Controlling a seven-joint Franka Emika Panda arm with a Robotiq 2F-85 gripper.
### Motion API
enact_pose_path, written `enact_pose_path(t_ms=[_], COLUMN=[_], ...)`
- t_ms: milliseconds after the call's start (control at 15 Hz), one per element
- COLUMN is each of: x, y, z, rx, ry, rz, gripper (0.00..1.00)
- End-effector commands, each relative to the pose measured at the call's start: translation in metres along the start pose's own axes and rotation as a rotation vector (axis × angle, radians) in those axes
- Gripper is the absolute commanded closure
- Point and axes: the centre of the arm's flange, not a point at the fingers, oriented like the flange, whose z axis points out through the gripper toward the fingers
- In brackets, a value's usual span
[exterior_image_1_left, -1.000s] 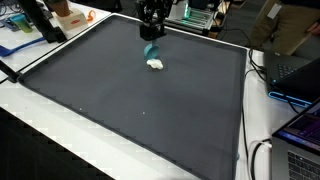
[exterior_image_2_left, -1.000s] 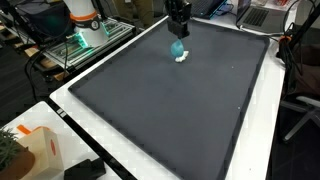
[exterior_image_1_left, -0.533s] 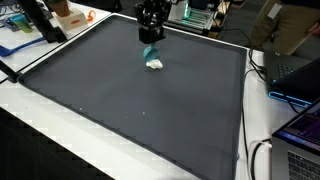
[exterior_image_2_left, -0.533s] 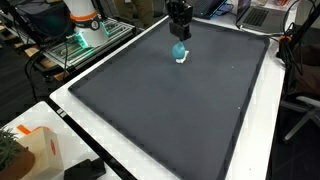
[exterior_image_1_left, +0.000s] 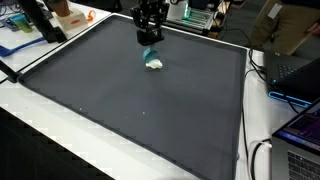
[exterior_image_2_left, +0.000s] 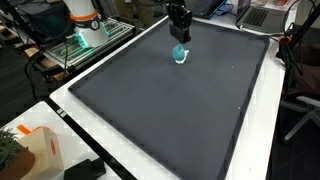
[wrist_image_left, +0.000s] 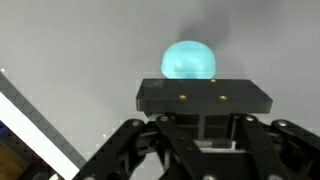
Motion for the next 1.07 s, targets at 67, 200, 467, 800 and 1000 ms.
enact_pose_path(t_ms=[67, 200, 467, 800, 1000], x=[-0.017, -0.023, -0.027, -0.033, -0.029], y=[-0.011, -0.018, -0.031, -0.062, -0.097], z=[-0.029, -0.054, -0.087, -0.134, -0.162], rx=[-0.038, -0.064, -0.130, -0.019, 0.023], ry=[-0.093, -0.126, -0.159, -0.003, 0.102], rz=[0.011, -0.015, -0.051, -0.036, 0.018], gripper=[0.78, 0.78, 0.78, 0.78, 0.78])
